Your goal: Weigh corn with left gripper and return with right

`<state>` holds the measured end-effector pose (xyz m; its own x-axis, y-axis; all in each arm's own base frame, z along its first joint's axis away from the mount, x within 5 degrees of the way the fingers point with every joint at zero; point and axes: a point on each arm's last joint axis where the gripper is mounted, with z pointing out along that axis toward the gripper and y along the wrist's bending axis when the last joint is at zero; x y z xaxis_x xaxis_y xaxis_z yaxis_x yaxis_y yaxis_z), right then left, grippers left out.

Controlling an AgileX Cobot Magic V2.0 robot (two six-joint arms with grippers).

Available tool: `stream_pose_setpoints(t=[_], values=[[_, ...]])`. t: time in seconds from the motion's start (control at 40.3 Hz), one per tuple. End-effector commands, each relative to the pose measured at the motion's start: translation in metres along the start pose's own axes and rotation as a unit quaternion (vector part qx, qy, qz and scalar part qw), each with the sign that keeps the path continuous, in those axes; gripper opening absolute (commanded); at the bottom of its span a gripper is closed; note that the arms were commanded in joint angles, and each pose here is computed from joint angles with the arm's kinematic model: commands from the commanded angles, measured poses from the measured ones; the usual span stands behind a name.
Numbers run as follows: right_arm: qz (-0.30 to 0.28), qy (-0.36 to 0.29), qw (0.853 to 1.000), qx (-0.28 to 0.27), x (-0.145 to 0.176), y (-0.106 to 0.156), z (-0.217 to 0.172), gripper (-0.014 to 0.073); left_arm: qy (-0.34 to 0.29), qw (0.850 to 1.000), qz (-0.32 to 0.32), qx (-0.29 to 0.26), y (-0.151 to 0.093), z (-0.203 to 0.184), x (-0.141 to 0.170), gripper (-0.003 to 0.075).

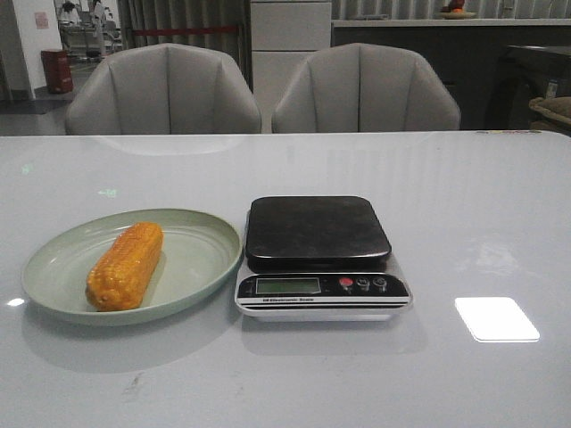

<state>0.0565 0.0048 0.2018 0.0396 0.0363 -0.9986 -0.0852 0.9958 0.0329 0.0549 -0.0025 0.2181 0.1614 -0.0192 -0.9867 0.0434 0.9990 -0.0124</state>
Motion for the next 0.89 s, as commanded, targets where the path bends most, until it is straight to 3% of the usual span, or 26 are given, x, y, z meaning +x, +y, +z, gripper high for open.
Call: stream_pose_setpoints(t=[0.0, 0.645, 0.819, 0.869], values=[[-0.007, -0.045, 0.999, 0.003, -0.007, 0.000, -0.002, 0.0167, -0.047, 0.999, -0.004, 0.003, -0.001, -0.002, -0.008, 0.0132], [-0.007, -0.045, 0.999, 0.003, -0.007, 0.000, -0.002, 0.0167, -0.047, 0.999, -0.004, 0.003, -0.001, -0.002, -0.008, 0.0132], [-0.007, -0.045, 0.999, 0.003, -0.007, 0.000, -0.002, 0.0167, -0.154, 0.988, -0.005, 0.014, -0.002, -0.006, -0.029, 0.0132], [-0.007, -0.045, 0.999, 0.003, -0.007, 0.000, -0.002, 0.0167, -0.160, 0.987, -0.015, 0.013, -0.002, -0.006, -0.035, 0.0132]])
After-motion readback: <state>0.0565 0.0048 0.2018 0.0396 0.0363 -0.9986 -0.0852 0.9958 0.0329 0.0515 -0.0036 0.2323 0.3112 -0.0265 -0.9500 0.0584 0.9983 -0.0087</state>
